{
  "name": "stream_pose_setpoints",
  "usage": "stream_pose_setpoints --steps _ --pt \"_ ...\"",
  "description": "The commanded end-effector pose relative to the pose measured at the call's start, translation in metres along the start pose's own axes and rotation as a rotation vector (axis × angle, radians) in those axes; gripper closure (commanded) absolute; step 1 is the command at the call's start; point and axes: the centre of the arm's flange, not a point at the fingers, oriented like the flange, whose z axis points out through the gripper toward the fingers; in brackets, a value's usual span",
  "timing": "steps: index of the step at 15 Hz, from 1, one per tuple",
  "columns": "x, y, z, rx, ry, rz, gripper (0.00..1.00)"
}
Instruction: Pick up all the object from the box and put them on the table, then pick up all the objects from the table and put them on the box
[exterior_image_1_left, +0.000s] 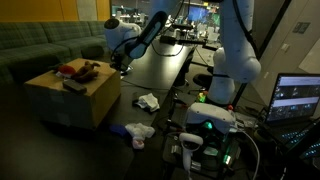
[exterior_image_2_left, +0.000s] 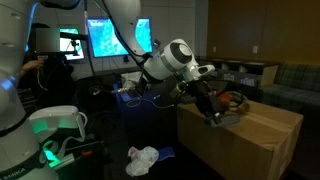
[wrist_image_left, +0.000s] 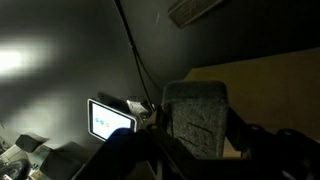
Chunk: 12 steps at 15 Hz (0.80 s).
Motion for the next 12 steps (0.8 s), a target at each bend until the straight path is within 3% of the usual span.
stream_pose_setpoints --steps 1,7,12 --pt "-0.052 -0.007 -0.041 -0.001 -0.044 0.011 0.67" --pt "-0.106 -0.063 -0.065 0.075 -0.124 -0.032 0.67" --pt "-0.121 -0.098 -0.054 0.156 -0.193 -0.057 0.67"
